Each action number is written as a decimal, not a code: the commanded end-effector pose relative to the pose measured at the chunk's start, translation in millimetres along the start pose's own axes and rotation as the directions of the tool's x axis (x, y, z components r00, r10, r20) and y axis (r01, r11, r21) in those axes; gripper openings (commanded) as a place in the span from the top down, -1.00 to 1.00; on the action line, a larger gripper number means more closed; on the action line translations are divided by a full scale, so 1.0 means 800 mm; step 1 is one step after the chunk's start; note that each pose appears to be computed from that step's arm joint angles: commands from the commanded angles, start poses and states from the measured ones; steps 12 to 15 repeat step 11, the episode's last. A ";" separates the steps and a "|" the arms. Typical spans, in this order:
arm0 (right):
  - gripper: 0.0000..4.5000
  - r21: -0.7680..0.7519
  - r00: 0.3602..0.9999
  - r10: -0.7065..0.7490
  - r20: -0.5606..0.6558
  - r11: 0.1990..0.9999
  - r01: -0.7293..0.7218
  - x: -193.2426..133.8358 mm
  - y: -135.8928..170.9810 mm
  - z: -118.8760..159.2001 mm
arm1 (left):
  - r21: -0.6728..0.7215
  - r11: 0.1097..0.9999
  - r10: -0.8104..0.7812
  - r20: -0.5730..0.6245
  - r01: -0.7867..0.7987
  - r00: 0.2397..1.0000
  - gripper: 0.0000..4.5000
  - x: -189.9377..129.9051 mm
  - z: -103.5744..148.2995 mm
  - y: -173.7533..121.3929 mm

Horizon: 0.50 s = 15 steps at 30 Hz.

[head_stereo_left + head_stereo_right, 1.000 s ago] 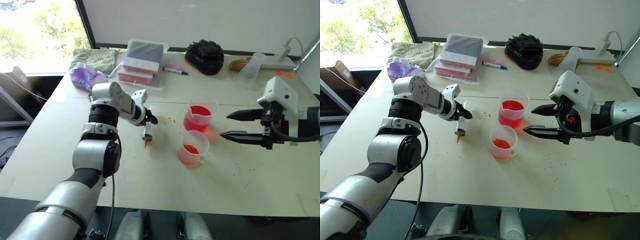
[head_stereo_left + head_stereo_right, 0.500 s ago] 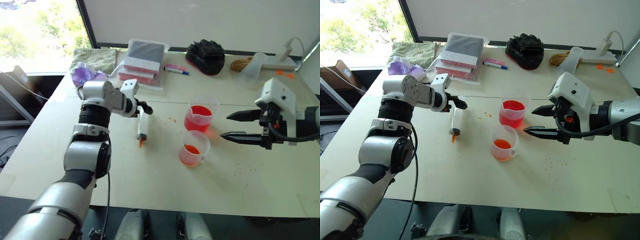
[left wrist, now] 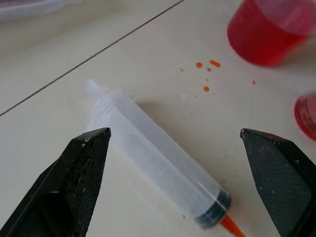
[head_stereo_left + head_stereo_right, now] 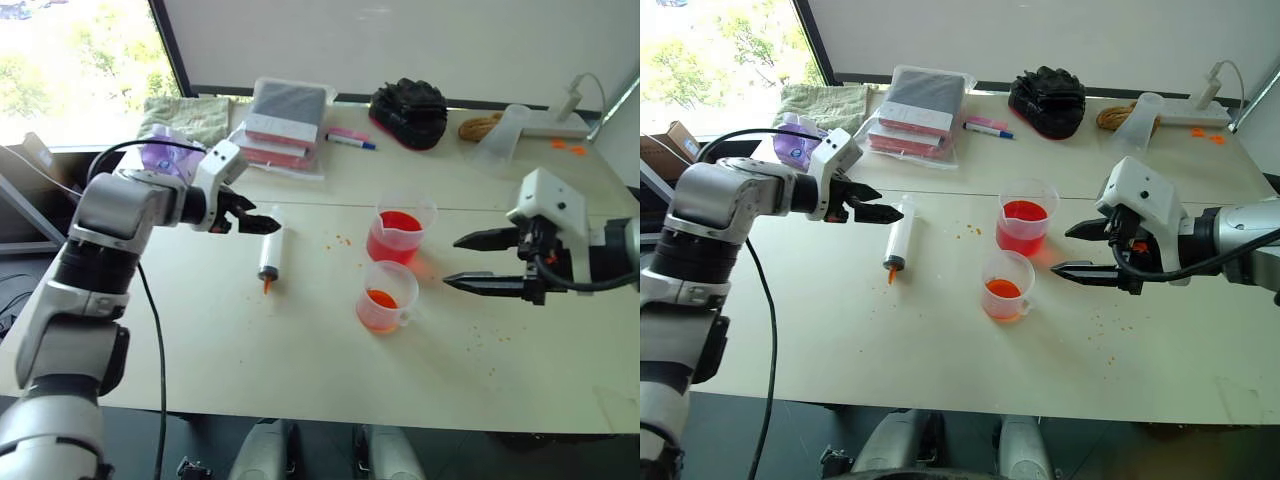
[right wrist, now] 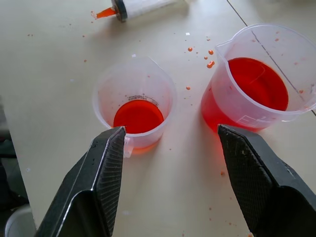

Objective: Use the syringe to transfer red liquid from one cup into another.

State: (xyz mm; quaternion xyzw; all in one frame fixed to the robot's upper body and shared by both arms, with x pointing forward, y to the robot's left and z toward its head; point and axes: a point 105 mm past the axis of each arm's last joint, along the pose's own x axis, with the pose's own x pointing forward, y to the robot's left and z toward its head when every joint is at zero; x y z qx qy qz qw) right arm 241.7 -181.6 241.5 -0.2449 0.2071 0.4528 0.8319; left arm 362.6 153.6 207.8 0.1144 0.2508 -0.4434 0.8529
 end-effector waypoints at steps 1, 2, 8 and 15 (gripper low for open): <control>-0.38 -0.059 0.999 -0.034 0.014 0.998 0.035 -0.013 -0.004 0.012 | 0.077 0.991 -0.109 0.003 0.109 0.994 -0.98 -0.024 0.010 -0.021; -0.38 -0.061 0.999 -0.034 0.013 0.998 0.035 -0.013 -0.005 0.012 | 0.086 0.989 -0.124 -0.006 0.124 0.992 -0.98 -0.030 0.008 -0.023; -0.38 -0.077 0.999 -0.032 0.018 0.996 0.034 -0.013 -0.008 0.014 | 0.117 0.983 -0.141 -0.035 0.145 0.989 -0.98 -0.048 -0.006 -0.020; -0.38 -0.083 0.999 -0.032 0.024 0.996 0.034 -0.011 -0.011 0.016 | 0.138 0.982 -0.125 -0.035 0.128 0.992 -0.98 -0.052 -0.011 -0.016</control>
